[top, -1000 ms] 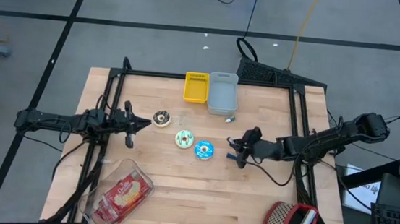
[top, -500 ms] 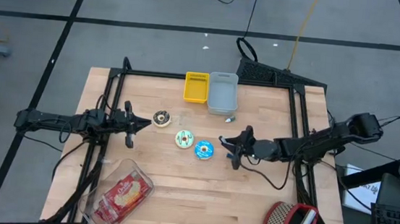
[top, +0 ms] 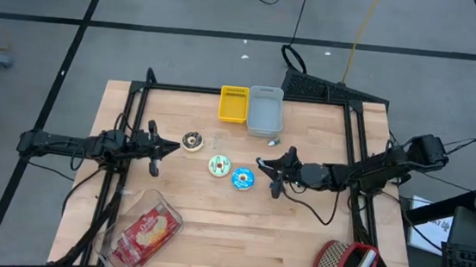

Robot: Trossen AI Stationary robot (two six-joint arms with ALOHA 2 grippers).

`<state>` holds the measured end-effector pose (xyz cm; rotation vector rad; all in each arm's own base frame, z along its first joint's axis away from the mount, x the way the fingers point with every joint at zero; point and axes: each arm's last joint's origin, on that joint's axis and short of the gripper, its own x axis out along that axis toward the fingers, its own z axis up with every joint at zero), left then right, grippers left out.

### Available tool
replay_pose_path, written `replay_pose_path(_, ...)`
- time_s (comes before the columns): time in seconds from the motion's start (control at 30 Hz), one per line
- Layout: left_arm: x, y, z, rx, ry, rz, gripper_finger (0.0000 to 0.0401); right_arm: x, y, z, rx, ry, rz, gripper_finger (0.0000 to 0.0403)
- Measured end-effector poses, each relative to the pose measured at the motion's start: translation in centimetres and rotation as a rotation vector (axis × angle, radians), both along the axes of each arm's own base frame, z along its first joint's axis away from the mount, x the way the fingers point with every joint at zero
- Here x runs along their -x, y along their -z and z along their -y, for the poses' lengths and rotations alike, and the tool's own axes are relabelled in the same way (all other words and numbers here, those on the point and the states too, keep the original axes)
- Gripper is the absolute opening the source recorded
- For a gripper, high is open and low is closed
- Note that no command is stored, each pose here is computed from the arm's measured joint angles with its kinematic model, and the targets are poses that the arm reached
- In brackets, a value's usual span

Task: Pick & Place Food Item
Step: Put the blue food coloring bottle into the white bin

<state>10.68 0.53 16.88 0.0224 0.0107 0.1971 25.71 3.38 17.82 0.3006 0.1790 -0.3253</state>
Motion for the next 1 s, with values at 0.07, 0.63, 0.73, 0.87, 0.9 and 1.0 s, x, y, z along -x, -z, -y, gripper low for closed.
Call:
replay_pose_path(0.07, 0.0, 0.0, 0.0, 0.000, 0.000, 0.000, 0.0031, -0.1, 0.3, 0.2, -0.015, 0.014, -0.003, 0.0077)
replay_pose_path(0.63, 0.0, 0.0, 0.0, 0.000, 0.000, 0.000, 0.0031, -1.6, 0.9, 2.2, 0.012, 0.088, 0.119, 0.0077)
replay_pose_path(0.73, 0.0, 0.0, 0.0, 0.000, 0.000, -0.001, 0.0031, -1.7, 0.3, 3.4, 0.060, 0.125, 0.170, 0.0077)
replay_pose_path(0.87, 0.0, 0.0, 0.0, 0.000, 0.000, 0.000, 0.0031, -1.7, -0.5, 5.5, 0.120, 0.199, 0.227, 0.0077)
replay_pose_path(0.9, 0.0, 0.0, 0.0, 0.000, 0.000, 0.000, 0.0031, -1.6, -0.5, 6.1, 0.129, 0.222, 0.223, 0.0077)
replay_pose_path(1.0, 0.0, 0.0, 0.0, 0.000, 0.000, 0.000, 0.0031, -1.5, -0.5, 8.1, 0.139, 0.294, 0.203, 0.0077)
